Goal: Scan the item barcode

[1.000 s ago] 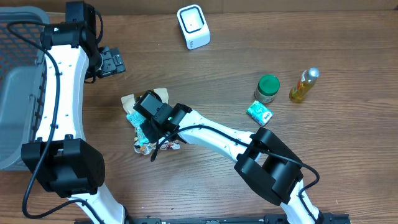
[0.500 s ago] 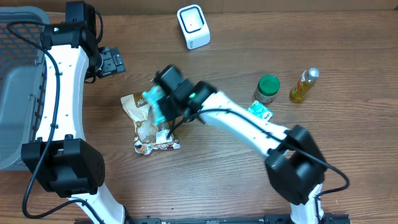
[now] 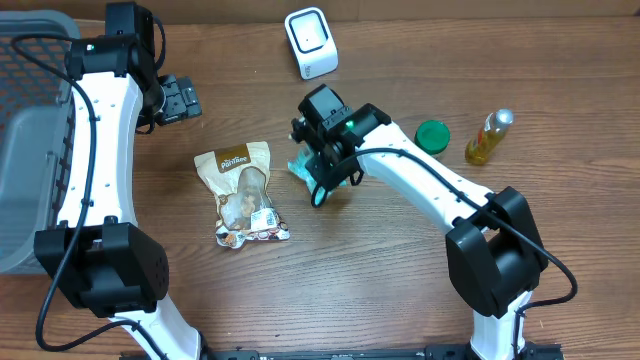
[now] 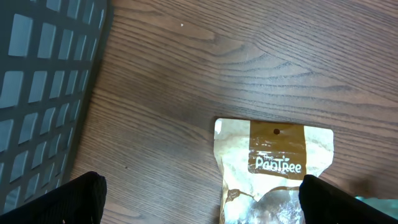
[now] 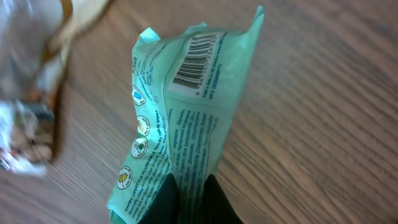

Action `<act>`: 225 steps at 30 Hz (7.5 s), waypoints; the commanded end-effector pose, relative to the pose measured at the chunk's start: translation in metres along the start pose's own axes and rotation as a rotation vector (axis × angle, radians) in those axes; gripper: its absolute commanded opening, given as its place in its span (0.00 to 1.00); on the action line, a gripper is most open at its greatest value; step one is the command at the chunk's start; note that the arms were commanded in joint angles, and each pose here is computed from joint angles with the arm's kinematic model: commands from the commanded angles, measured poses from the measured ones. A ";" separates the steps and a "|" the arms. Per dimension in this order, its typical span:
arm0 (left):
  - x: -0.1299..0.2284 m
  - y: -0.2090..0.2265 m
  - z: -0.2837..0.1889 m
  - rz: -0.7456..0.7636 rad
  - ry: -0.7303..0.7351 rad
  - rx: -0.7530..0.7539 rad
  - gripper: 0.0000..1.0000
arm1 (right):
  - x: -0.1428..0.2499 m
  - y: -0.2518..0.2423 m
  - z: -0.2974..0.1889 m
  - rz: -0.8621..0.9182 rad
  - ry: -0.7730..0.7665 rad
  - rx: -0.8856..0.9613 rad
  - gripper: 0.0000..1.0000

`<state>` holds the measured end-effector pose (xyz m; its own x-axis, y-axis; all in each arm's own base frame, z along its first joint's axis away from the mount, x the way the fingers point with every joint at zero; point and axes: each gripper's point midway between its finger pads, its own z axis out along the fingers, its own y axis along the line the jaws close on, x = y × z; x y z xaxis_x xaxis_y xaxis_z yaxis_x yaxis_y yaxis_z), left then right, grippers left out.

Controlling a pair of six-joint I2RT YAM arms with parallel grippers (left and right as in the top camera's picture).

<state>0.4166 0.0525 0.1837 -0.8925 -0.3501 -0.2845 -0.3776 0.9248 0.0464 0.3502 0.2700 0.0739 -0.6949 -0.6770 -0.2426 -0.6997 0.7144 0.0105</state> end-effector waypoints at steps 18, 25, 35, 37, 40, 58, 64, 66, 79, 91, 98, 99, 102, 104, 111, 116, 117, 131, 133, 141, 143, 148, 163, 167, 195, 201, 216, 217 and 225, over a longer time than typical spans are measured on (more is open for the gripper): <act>-0.004 -0.005 -0.007 0.013 -0.023 0.011 1.00 | -0.010 -0.020 0.008 0.095 -0.092 0.028 0.56; -0.004 -0.005 -0.007 0.014 -0.023 0.011 0.99 | 0.016 -0.008 0.009 0.429 0.019 -0.027 0.48; -0.020 -0.010 -0.008 0.004 -0.089 0.031 1.00 | 0.035 0.003 0.007 0.559 0.109 -0.058 0.36; -0.022 -0.013 -0.008 -0.012 -0.096 0.053 0.99 | 0.031 0.005 0.008 0.564 0.098 -0.077 0.28; -0.021 -0.021 -0.009 -0.010 -0.087 0.096 0.99 | 0.032 0.006 0.008 0.564 0.104 -0.080 0.20; 0.071 -0.188 0.009 0.369 0.269 0.704 0.23 | 0.077 0.016 0.047 0.656 0.206 -0.091 0.04; 0.113 -0.221 0.031 0.456 0.390 0.698 0.10 | 0.078 0.011 0.047 0.671 0.205 -0.090 0.04; 0.119 -0.226 0.033 0.471 0.401 0.695 0.09 | 0.079 0.009 0.046 0.676 0.208 -0.089 0.04; 0.138 -0.232 0.048 0.474 0.431 0.584 0.04 | 0.083 0.007 0.045 0.689 0.222 -0.093 0.04; 0.157 -0.226 0.071 0.463 0.478 0.571 0.04 | 0.084 0.008 0.045 0.679 0.226 -0.096 0.04; 0.157 -0.233 0.071 0.440 0.477 0.602 0.04 | 0.087 0.008 0.044 0.681 0.241 -0.095 0.04; 0.159 -0.236 0.069 0.440 0.484 0.616 0.04 | 0.088 0.009 0.044 0.681 0.243 -0.094 0.04; 0.164 -0.236 0.067 0.425 0.504 0.608 0.04 | 0.089 0.009 0.044 0.685 0.250 -0.093 0.04; 0.167 -0.236 0.068 0.415 0.515 0.600 0.04 | 0.092 0.010 0.043 0.686 0.261 -0.092 0.04; 0.178 -0.227 0.092 0.379 0.526 0.537 0.04 | 0.091 0.010 0.043 0.687 0.262 -0.096 0.04; 0.178 -0.223 0.119 0.372 0.471 0.501 0.04 | 0.093 0.013 0.042 0.690 0.275 -0.112 0.04; 0.177 -0.220 0.128 0.374 0.445 0.477 0.04 | 0.094 0.014 0.042 0.690 0.279 -0.112 0.04; 0.122 -0.231 0.082 0.355 0.336 0.491 0.04 | 0.067 -0.005 -0.001 0.673 0.255 -0.150 0.04; 0.101 -0.238 0.051 0.356 0.290 0.514 0.04 | 0.050 -0.009 -0.020 0.645 0.213 -0.187 0.04; 0.132 -0.216 0.042 0.390 0.437 0.444 0.04 | 0.036 -0.022 -0.019 0.656 0.146 -0.187 0.04; 0.152 -0.207 0.052 0.410 0.504 0.414 0.04 | 0.033 -0.023 -0.016 0.657 0.132 -0.187 0.04; 0.177 -0.193 0.074 0.418 0.580 0.378 0.04 | 0.027 -0.025 -0.011 0.655 0.111 -0.188 0.04; 0.194 -0.193 0.089 0.450 0.609 0.418 0.06 | 0.040 -0.024 0.021 0.671 0.200 -0.184 0.04; 0.203 -0.195 0.094 0.464 0.616 0.415 0.04 | 0.041 -0.025 0.021 0.671 0.203 -0.176 0.04; 0.213 -0.188 0.107 0.486 0.612 0.363 0.04 | 0.058 -0.030 0.058 0.683 0.174 -0.171 0.04; 0.234 -0.170 0.133 0.442 0.640 0.297 0.04 | 0.063 -0.031 0.064 0.686 0.173 -0.171 0.04; 0.173 -0.175 0.080 0.461 0.532 0.254 0.04 | 0.010 -0.061 0.008 0.704 0.062 -0.168 0.04; 0.163 -0.181 0.075 0.460 0.499 0.270 0.04 | 0.011 -0.060 0.004 0.706 0.073 -0.171 0.04; 0.126 -0.214 0.082 0.421 0.331 0.348 0.07 | 0.050 -0.033 -0.003 0.744 0.266 -0.238 0.05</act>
<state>0.3946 -0.1777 0.0644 -0.9935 0.1104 0.0269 0.1004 0.9640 -0.2464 0.3461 0.2107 0.0641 -0.9906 -0.0762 0.1140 -0.0419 0.9599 0.2773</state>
